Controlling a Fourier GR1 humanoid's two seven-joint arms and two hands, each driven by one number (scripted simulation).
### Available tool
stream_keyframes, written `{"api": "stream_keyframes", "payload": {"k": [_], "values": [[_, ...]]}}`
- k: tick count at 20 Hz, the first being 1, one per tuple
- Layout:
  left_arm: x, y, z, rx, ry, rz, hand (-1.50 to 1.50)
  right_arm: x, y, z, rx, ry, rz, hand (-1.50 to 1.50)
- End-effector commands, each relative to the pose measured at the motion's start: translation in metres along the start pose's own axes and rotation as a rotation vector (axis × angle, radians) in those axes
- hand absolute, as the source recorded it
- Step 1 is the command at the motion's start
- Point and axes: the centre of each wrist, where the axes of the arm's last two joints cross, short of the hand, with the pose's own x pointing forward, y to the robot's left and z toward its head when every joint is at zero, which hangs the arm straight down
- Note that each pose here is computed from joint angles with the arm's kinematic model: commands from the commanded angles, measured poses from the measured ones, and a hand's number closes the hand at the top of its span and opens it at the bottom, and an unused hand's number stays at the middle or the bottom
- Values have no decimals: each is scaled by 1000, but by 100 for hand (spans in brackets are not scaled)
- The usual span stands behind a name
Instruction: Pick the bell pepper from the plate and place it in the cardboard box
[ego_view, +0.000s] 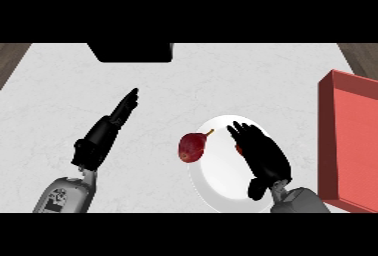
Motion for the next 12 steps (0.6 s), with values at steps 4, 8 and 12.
{"api": "stream_keyframes", "payload": {"k": [4,8,12], "values": [[-1,-4,-11,-2,6,-8,0,-14,-2,-4,26,15,5,-150],[-11,4,0,-1,-11,-20,0,-40,7,-20,33,33,8,-150],[12,-2,-16,7,9,-9,0,-9,24,-15,32,56,60,-150]]}}
